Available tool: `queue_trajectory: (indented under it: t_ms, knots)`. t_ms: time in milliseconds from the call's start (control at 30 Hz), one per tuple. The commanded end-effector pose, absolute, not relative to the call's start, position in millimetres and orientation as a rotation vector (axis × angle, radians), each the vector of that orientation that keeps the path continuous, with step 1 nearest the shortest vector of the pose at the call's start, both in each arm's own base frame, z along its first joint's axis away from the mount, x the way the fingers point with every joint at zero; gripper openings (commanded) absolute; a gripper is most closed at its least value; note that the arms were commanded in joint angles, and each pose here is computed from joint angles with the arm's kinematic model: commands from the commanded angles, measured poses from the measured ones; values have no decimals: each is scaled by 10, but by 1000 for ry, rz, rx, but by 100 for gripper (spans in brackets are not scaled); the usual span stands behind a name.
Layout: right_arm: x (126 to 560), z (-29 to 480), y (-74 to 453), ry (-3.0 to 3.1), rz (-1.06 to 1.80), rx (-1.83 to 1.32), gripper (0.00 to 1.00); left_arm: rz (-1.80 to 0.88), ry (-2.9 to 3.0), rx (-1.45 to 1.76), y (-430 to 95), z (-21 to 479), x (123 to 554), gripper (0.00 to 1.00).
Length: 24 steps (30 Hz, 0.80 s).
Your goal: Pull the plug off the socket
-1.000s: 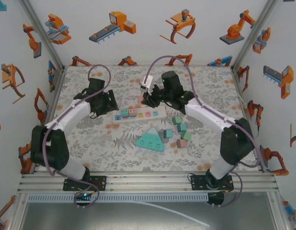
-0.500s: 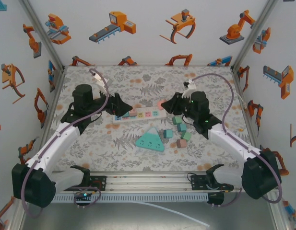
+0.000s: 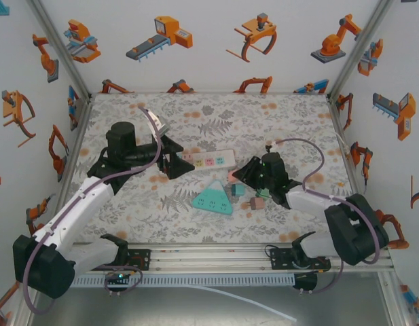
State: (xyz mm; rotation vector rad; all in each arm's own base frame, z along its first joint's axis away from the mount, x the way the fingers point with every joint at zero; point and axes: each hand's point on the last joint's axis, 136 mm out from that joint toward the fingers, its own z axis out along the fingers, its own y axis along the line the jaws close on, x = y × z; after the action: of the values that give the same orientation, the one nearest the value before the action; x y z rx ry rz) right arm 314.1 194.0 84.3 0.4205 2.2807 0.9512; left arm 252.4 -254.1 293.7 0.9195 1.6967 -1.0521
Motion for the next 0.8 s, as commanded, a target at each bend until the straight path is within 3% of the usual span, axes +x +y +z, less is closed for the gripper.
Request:
queue_trajectory:
  t_ms: [0,167,433,767]
  knots:
    - [3272,872,1981,2220,981,444,4,-1041,1657,965,-2552,3007,2467,94]
    - [3294,679,2047,2245,1001,448,12,-1020,1684,949,-2545,2955,2517,95]
    - [3216,491,1955,2286,927,479,50,-998,1697,937,-2529,2932,2548,95]
    - [3078,573,1791,2273,867,477,55,-942,1733,906,-2481,2879,2624,95]
